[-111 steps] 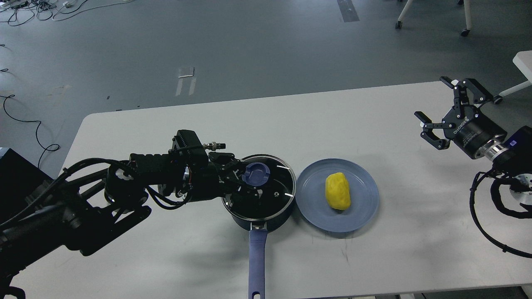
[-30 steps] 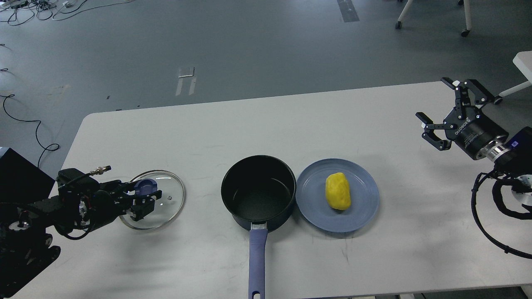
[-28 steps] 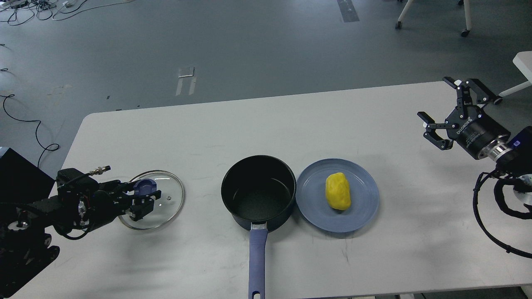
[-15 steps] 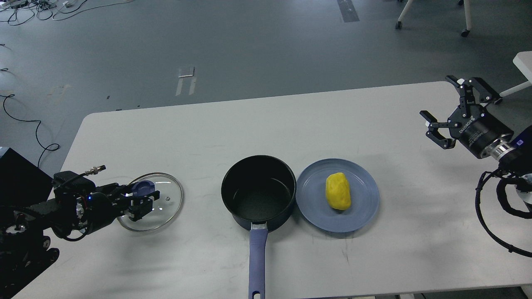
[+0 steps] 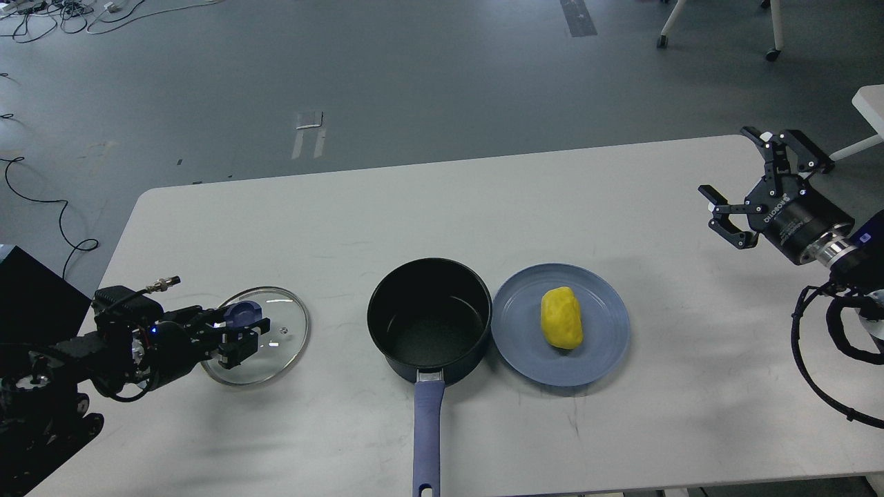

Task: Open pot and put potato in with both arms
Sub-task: 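Lower the glass lid onto the table beside the pot, then release the lid and raise the left gripper away, then reach the right gripper down to the yellow potato on the plate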

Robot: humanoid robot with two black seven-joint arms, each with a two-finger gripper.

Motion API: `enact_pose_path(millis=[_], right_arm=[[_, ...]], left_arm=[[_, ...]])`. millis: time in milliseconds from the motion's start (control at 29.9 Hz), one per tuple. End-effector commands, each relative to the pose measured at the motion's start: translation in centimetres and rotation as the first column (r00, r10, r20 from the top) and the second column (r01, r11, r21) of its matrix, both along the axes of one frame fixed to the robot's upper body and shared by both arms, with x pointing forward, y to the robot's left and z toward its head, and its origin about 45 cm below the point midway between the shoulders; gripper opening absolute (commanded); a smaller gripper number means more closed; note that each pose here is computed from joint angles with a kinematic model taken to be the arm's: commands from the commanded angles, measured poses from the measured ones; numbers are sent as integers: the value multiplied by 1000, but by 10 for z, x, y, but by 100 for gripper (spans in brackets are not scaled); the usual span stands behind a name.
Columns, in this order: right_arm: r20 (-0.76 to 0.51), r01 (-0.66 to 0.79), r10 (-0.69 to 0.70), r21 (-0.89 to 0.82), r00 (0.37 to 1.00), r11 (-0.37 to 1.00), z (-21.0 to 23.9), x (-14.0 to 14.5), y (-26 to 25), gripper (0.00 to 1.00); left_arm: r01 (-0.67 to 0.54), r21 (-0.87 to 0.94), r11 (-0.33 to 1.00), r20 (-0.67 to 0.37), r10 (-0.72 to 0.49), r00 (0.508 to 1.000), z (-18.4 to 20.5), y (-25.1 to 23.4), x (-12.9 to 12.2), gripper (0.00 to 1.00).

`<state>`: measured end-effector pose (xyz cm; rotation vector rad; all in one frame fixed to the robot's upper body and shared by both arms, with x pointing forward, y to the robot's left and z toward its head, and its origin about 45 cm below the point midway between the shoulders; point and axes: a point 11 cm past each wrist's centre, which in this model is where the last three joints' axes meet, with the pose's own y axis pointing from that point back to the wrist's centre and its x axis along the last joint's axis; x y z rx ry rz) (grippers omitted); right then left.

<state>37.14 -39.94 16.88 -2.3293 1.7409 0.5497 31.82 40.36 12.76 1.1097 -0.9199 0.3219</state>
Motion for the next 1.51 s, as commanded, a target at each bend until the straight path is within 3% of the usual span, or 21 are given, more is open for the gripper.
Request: enact_pose_path(millis=[0,33,100,167,569,703,770,837,938,1005,1072,1139,1172,1306,1340,1474], right_arm=[[0,0,0,0,1000,1000,0,0,0,100],[0,0,0,0,1000,1000,0,0,0,100],[0,0,0,0,1000,1000,0,0,0,100],[0,0,0,0,1000,1000,0,0,0,100],[4,3,-3,-10,1000,1000,3,0,-4,100],[29,-26,28,-50,999,998,19,3,-8,100],[37,-41,44,-79,998,996,26,2,-11,100],[75,-107,121,-171,990,979,50,8,-8,100],[104,-202,250,-337,963,919,80,11,-1,100],[113,-237,307,-413,945,880,93,12,2,100],[111,-288,403,-532,908,796,112,14,11,100],[75,-355,552,-691,831,629,134,14,34,100],[75,-355,553,-692,830,628,134,14,34,100],[-74,-408,764,-876,641,257,149,5,83,100],[-132,-407,797,-901,590,151,147,2,92,100],[-274,-398,823,-915,498,-63,140,-1,105,100]], left_arm=[[-2,-4,1000,6,2,1000,1,-1,1,57],[-2,-4,1000,6,2,1000,1,-1,1,63],[-8,-12,1000,11,8,1000,3,-1,3,88],[-22,-27,999,9,22,1000,3,-1,3,97],[-36,-49,998,39,38,999,15,0,12,98],[-109,-248,963,109,139,984,68,-18,54,98],[-136,-337,932,90,176,980,85,-26,64,98],[-199,-509,837,-13,224,974,122,-36,79,98],[-252,-700,668,-166,192,967,161,-56,91,98],[-274,-761,588,-208,179,962,173,-60,94,98],[-283,-818,500,-231,165,959,189,-65,100,98],[-280,-848,451,-235,155,960,199,-69,104,98],[-280,-848,450,-235,155,960,199,-69,104,98],[-266,-853,448,-237,122,964,200,-80,101,98],[-262,-855,448,-238,108,965,201,-84,100,98],[-257,-857,446,-240,97,966,201,-87,98,98]])
